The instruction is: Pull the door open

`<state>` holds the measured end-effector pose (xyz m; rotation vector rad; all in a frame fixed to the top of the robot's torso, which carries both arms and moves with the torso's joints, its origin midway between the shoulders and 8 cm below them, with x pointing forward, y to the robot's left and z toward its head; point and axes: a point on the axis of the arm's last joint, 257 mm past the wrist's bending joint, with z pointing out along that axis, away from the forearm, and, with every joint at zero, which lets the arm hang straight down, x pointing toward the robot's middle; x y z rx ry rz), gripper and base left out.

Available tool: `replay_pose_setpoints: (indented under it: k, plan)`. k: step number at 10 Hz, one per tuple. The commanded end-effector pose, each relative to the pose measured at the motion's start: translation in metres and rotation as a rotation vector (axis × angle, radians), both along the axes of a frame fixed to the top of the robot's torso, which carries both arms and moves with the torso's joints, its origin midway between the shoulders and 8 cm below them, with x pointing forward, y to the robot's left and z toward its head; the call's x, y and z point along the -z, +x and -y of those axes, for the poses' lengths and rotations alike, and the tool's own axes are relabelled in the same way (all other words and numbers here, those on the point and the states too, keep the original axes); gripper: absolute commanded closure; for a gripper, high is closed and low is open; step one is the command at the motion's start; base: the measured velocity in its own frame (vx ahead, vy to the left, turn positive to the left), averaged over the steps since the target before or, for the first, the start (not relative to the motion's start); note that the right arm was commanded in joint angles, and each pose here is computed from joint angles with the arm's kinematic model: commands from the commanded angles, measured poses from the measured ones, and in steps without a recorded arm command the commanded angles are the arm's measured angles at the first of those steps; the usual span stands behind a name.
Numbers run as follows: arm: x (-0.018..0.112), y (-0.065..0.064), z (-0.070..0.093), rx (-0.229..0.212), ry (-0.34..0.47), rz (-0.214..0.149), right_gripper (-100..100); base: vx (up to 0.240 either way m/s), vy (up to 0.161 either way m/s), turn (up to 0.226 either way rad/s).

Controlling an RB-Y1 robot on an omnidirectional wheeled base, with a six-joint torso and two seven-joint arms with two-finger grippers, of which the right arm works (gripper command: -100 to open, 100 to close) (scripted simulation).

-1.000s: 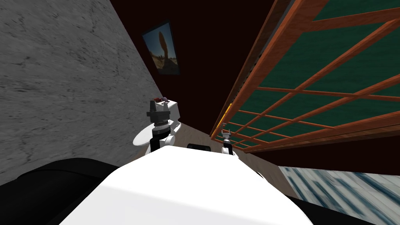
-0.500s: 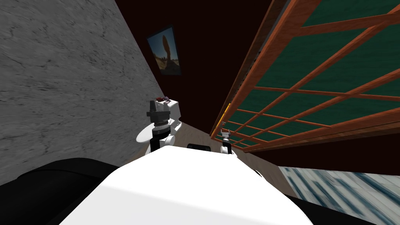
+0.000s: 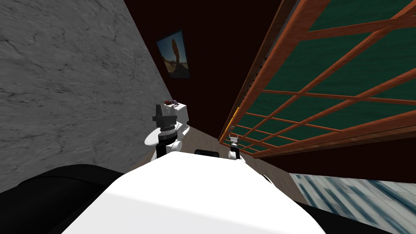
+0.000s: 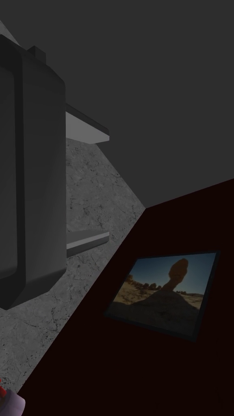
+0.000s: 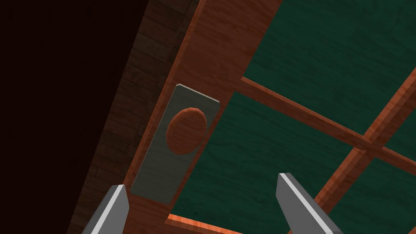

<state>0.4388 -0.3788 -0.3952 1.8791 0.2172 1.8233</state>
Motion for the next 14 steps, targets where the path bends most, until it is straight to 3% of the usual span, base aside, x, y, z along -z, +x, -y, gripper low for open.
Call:
replay_pose_setpoints:
  k: [1, 14]
  plan:
    - [0.001, 0.002, -0.002, 0.002, 0.062, 0.013, -100, -0.053, -0.012, 0.032]
    - [0.005, 0.016, -0.018, 0.017, 0.468, 0.094, -100, -0.05, -0.014, 0.029]
